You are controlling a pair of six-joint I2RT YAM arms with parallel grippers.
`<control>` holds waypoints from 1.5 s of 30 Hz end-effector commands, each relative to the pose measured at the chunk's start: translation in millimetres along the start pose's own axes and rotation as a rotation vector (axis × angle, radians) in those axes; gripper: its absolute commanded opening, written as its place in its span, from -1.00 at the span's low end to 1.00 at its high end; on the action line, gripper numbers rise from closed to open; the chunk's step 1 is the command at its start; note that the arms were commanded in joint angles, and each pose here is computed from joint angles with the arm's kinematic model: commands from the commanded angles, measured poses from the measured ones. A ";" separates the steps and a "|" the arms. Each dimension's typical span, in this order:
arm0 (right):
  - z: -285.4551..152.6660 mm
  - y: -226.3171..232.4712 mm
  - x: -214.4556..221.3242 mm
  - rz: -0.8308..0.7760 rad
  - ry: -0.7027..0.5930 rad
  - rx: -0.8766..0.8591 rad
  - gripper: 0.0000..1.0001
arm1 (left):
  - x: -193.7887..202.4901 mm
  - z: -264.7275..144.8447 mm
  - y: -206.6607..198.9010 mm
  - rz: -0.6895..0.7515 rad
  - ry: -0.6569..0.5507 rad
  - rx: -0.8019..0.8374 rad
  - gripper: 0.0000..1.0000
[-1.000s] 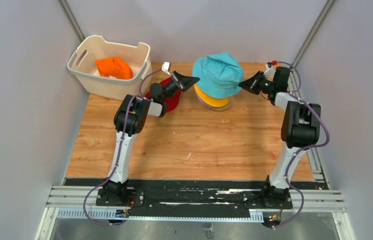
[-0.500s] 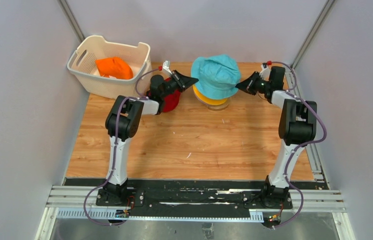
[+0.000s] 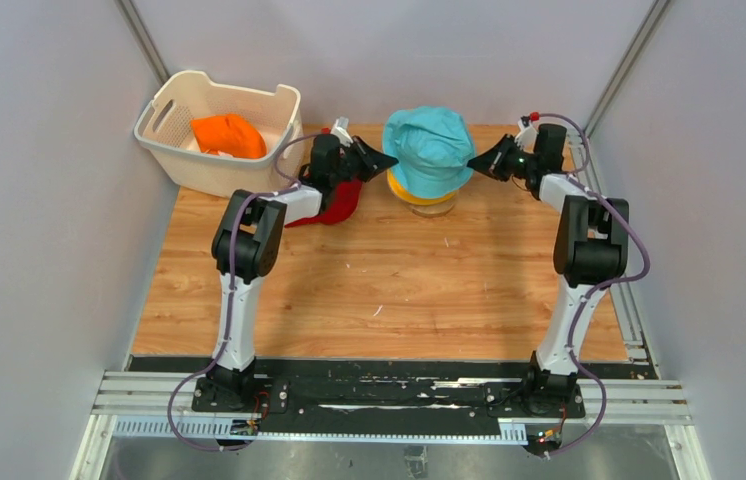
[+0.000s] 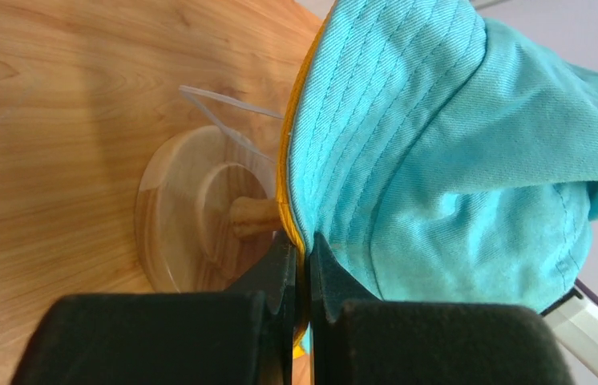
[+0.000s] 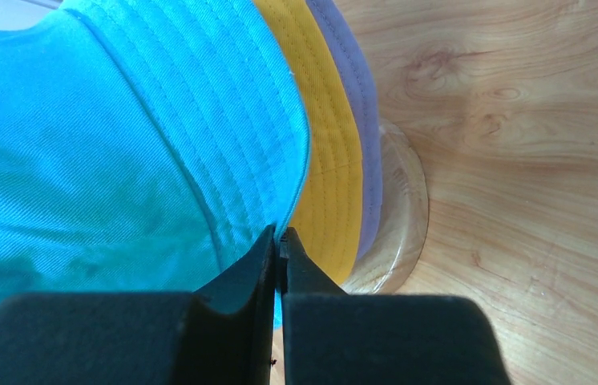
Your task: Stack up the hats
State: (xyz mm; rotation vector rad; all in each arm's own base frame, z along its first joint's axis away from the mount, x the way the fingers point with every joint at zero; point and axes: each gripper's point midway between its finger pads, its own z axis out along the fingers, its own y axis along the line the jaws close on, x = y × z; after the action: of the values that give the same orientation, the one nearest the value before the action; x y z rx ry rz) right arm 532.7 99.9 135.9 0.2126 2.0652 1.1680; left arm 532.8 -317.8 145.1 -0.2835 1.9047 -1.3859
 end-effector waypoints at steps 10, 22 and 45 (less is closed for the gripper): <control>11.7 -2.1 -29.5 -0.094 -0.023 0.070 -0.99 | 51.6 -10.5 68.5 0.002 0.124 -0.299 -1.00; 38.8 2.5 -76.4 -0.129 -0.059 0.025 -0.99 | 100.4 -12.5 21.8 0.017 0.176 -0.263 -0.92; -16.2 -1.0 -148.9 -0.175 -0.297 0.072 -0.24 | 108.1 -46.0 -57.9 0.224 0.099 -0.243 0.05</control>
State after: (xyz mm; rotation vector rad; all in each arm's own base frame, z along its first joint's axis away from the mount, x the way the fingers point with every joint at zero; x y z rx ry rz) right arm 627.6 76.1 170.2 0.1648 1.9449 1.0236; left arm 401.1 -387.7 97.2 -0.1621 2.2661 -1.1436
